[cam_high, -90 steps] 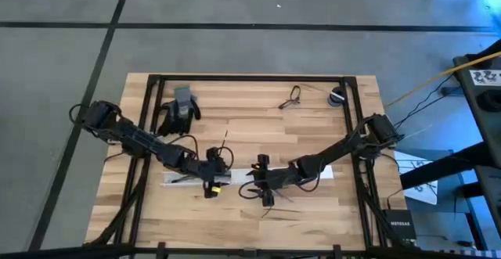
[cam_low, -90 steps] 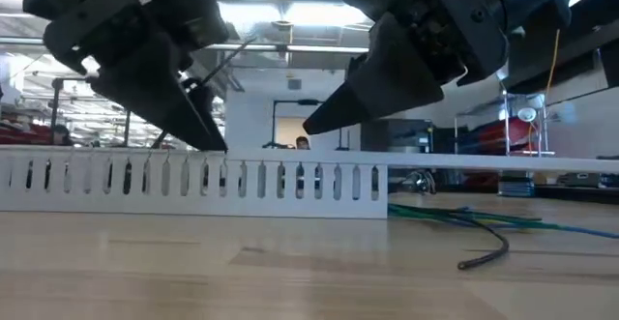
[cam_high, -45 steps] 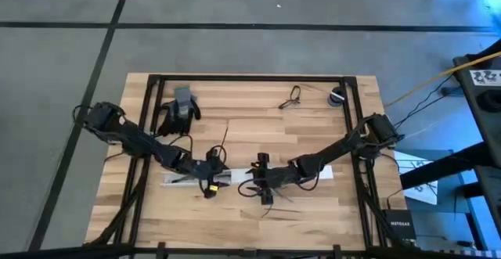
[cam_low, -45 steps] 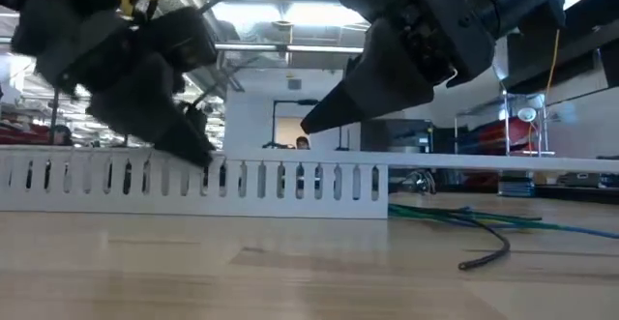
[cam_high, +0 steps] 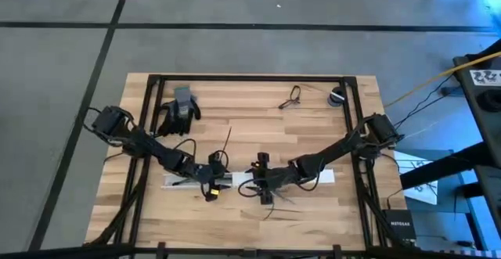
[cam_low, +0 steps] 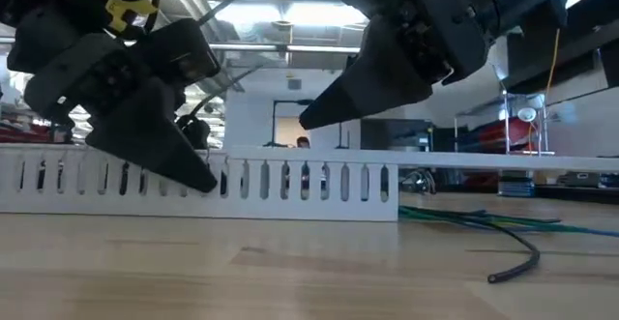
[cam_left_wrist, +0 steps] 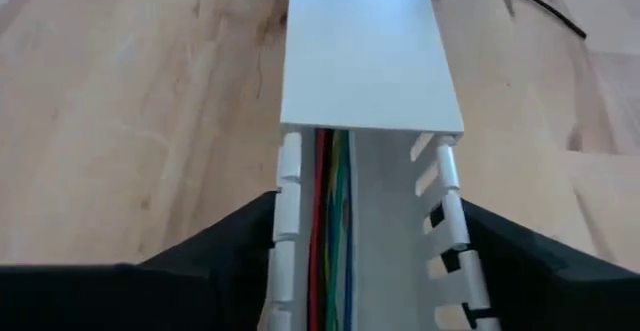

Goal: Ziptie cables
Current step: Close the cable duct

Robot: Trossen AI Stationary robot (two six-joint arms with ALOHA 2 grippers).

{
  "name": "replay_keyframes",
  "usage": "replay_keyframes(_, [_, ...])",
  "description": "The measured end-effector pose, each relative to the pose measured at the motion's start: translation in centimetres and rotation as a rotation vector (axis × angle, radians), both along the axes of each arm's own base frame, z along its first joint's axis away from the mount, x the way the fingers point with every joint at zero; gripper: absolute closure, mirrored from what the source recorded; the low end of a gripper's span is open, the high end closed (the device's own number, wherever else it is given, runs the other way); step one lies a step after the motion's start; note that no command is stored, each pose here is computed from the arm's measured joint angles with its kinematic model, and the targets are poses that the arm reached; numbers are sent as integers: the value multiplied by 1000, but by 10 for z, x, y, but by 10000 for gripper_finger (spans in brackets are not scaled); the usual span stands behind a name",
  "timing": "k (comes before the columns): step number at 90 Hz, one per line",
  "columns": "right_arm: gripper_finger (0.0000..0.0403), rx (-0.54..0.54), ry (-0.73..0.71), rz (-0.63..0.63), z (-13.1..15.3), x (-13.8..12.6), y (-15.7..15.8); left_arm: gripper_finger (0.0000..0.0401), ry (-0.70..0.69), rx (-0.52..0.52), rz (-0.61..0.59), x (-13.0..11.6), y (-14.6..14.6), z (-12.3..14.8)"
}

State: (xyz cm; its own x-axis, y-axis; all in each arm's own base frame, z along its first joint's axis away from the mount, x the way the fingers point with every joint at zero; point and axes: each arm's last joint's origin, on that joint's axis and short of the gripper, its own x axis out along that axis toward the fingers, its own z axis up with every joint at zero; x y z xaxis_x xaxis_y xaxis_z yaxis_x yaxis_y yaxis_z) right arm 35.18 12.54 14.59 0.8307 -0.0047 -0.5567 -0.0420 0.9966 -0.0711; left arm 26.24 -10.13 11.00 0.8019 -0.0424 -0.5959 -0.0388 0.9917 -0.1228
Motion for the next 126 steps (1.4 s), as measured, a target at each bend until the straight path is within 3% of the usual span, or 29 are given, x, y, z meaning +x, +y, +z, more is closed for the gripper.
replay_keyframes(22, [167, 194, 57, -6, -3, 7, -15, 165, 0, -1, 1, 0, 0, 0])
replay_keyframes(63, [325, 131, 154, -43, -2, 13, -15, 166, 5, 2, 2, 0, 0, 0])
replay_keyframes(80, [352, 187, 102, -11, -16, 29, -18, 166, 6, 3, 2, 0, 0, 0])
replay_keyframes(126, [401, 137, 60, 12, -39, 94, -9, 166, 6, 11, -4, -1, 0, -1])
